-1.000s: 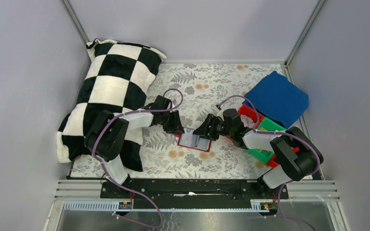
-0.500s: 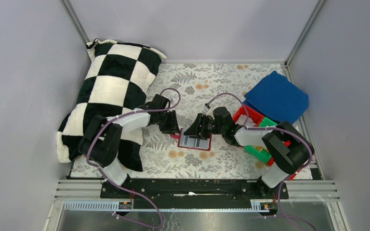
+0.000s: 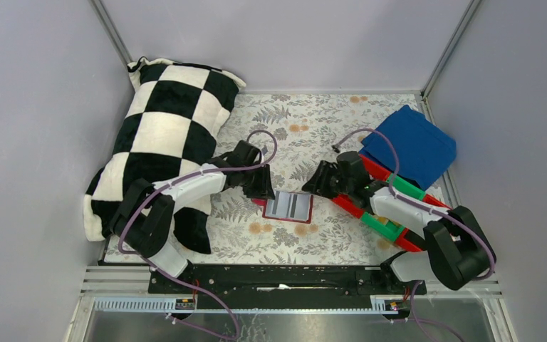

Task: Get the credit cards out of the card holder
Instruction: Remove the credit card from the card holder.

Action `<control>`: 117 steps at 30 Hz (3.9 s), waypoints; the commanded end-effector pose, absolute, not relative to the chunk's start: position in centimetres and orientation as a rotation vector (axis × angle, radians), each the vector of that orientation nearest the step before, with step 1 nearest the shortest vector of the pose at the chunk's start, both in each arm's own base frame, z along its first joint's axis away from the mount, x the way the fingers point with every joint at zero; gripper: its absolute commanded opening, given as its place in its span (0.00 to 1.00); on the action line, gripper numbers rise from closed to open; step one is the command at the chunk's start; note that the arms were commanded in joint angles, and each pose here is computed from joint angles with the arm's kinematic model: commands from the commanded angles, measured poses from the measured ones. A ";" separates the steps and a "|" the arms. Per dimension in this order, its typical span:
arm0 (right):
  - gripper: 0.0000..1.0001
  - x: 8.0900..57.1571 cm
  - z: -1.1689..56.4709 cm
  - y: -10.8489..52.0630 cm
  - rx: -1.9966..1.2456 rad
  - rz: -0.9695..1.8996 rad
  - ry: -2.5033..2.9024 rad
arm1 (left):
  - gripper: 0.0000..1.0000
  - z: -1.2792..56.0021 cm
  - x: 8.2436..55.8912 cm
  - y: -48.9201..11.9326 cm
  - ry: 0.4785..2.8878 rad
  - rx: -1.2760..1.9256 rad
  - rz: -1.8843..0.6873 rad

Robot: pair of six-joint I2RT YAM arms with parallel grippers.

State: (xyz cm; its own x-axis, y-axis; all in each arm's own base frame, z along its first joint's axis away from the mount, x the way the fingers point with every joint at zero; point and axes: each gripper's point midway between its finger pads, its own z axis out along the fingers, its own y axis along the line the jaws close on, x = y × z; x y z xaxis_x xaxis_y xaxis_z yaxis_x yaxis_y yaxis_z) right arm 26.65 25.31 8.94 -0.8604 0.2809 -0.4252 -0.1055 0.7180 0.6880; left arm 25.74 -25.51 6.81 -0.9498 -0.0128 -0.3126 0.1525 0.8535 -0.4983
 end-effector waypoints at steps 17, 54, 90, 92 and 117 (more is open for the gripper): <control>0.40 24.6 3.4 21.7 0.226 0.832 2.580 | 0.38 5.7 25.9 -28.1 2.727 0.123 -0.873; 0.40 24.2 2.6 22.5 0.241 0.905 2.596 | 0.43 5.2 25.8 -28.3 2.746 0.151 -0.813; 0.38 25.0 4.7 22.8 0.238 0.933 2.526 | 0.44 8.3 25.3 -32.4 2.667 0.210 -1.106; 0.38 25.2 5.1 22.5 0.249 0.910 2.509 | 0.35 7.6 25.1 -32.6 2.677 0.214 -1.118; 0.34 24.6 3.7 24.7 0.186 1.074 2.537 | 0.34 3.6 24.9 -31.3 2.762 0.169 -0.993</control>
State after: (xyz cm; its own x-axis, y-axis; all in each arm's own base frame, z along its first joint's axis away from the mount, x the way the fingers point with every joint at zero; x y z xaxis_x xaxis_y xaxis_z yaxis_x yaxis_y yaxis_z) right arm 24.10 23.93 2.20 -0.9305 0.2607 -0.2572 0.0181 0.7342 0.6787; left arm 24.75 -31.35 3.72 -0.9782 0.0248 -0.2063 0.1511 0.7662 -0.6245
